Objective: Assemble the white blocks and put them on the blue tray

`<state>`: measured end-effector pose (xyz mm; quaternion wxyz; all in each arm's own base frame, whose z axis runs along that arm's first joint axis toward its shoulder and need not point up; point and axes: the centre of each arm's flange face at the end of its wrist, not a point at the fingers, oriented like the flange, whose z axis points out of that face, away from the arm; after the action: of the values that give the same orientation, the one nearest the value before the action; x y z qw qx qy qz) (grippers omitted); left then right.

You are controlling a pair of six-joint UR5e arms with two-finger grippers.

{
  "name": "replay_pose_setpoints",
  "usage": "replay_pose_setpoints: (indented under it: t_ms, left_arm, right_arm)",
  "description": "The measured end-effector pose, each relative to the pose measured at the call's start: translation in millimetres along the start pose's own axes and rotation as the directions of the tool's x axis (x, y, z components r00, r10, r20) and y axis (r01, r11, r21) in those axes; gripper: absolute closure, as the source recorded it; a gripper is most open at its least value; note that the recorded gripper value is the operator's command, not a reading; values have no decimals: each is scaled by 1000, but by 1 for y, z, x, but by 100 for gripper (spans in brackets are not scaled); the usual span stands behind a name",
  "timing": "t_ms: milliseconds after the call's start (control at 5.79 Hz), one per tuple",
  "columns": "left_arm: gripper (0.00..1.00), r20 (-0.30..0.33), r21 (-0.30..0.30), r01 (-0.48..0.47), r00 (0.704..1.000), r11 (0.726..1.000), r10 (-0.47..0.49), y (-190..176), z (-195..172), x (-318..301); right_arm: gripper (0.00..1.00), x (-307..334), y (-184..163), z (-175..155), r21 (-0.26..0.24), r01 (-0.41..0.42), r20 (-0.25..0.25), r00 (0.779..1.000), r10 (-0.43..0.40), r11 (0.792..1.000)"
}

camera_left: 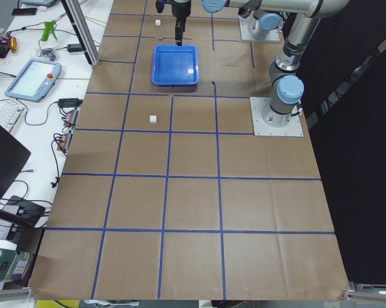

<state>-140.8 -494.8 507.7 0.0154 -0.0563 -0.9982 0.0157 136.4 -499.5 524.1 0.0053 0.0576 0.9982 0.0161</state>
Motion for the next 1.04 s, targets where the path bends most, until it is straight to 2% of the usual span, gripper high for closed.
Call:
replay_pose_setpoints:
  t_ms: [1036]
  left_arm:
    - [1, 3, -14, -27, 1000, 1000, 27, -5, 6, -4]
  right_arm:
    - [0, -1, 0, 0, 0, 3, 0, 1000, -3, 1000]
